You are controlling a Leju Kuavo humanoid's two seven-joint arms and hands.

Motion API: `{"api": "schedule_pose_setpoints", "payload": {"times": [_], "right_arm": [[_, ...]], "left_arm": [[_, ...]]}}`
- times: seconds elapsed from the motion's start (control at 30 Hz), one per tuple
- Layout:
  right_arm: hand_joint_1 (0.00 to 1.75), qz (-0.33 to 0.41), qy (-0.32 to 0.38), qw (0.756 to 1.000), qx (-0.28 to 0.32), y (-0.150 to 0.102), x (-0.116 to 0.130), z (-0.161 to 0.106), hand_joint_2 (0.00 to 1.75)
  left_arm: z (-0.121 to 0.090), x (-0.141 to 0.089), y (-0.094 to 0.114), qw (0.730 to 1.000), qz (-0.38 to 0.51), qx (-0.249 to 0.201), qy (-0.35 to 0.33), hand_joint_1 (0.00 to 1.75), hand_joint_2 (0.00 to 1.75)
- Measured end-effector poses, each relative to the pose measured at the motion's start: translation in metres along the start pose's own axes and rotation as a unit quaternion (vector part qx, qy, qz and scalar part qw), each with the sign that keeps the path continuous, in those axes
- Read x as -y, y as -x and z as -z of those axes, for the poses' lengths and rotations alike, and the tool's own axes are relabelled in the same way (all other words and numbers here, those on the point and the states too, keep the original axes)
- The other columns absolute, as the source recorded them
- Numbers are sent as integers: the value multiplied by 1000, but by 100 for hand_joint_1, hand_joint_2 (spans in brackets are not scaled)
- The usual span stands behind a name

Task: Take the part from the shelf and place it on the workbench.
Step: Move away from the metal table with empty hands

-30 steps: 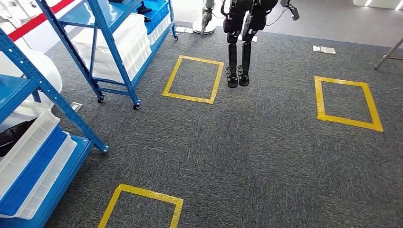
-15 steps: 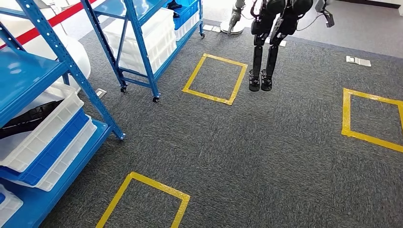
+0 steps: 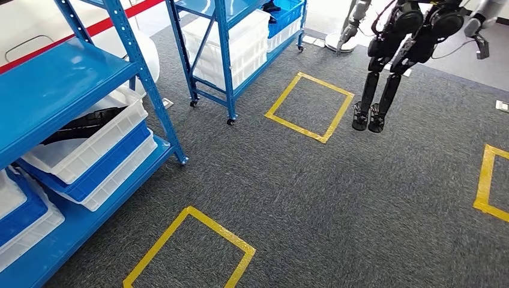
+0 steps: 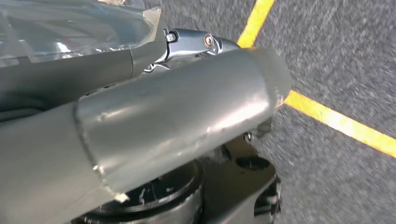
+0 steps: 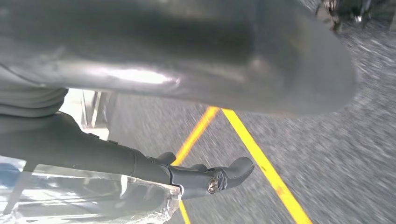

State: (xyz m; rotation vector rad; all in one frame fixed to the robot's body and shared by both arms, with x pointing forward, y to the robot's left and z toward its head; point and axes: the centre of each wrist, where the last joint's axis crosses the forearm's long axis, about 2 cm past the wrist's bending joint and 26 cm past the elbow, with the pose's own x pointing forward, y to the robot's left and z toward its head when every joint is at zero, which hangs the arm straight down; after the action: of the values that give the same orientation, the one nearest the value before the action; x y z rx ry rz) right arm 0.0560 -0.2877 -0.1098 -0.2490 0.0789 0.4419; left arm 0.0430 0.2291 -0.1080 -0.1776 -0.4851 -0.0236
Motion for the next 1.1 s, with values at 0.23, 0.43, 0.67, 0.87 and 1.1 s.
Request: {"api": "schedule_pose_setpoints", "payload": {"times": [0.23,0.43,0.67,0.87,1.1], "right_arm": [[0,1,2,1000,3,-2,0,-1,0],[0,3,3,1000,1,-1,-1,0,0],[0,3,1,1000,6,-5,-4,-2,0],[0,2,2,1000,2,-3,-4,-1,0],[0,1,3,1000,2,-4,-3,-2,0]], "left_arm": [[-1,0,3,1000,-1,-1,6,0,0],[-1,0,3,1000,1,0,8,0,0],[1,-2,-2,1000,4,2,7,0,0],[1,2,-3,1000,4,0,11,0,0],[1,3,-1,1000,3,-4,11,0,0]]}}
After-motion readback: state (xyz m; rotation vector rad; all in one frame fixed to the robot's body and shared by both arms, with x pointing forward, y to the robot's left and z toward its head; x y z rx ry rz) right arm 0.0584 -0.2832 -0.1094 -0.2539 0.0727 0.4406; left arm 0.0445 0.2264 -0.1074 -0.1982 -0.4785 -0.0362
